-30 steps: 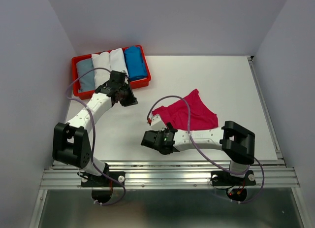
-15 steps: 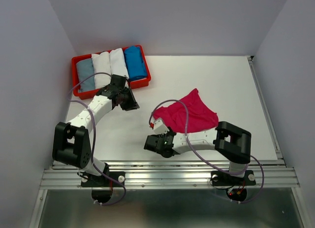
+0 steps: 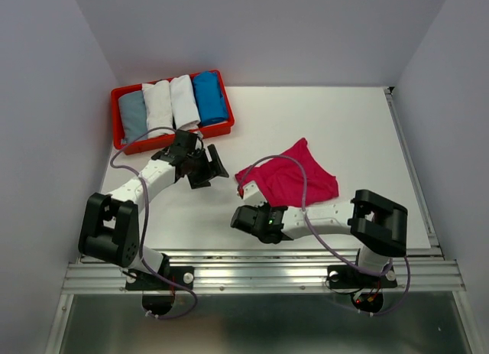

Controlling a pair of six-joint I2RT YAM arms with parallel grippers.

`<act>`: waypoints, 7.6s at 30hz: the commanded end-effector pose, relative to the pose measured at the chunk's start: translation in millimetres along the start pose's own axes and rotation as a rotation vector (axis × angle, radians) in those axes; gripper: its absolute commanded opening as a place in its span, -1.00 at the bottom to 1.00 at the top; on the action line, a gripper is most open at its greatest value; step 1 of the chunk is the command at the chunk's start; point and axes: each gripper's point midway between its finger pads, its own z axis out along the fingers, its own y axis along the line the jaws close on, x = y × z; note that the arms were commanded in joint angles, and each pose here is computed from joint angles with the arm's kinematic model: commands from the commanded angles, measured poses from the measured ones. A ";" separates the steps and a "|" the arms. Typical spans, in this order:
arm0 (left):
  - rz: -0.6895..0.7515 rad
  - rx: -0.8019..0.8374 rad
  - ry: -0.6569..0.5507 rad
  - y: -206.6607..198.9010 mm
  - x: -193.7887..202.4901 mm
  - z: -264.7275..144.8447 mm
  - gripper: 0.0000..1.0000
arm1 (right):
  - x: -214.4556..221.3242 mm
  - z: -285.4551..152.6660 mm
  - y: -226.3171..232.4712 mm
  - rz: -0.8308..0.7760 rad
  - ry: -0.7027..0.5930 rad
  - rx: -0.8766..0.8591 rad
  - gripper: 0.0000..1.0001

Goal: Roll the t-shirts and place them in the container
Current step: Roll the T-shirt to the center of the board.

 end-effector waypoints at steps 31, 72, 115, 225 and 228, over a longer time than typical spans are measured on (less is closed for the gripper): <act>-0.024 0.268 0.118 -52.6 46.8 68.5 0.79 | -43.8 -28.4 -1.6 0.436 -0.099 -0.354 -0.99; -0.113 0.062 0.148 -48.6 34.2 67.7 -1.00 | -33.3 -26.4 16.2 -0.152 -0.066 0.062 0.70; 0.004 0.122 0.004 -60.4 -5.4 3.7 0.41 | -46.3 -30.4 45.2 0.288 -0.111 -0.331 -0.98; 0.246 0.234 0.123 -142.8 12.7 49.9 -0.02 | 10.2 101.9 -143.5 0.812 0.242 0.114 -0.78; 0.234 0.217 0.127 -132.3 12.8 46.9 -0.02 | 3.6 103.3 -121.2 0.803 0.238 0.080 -0.78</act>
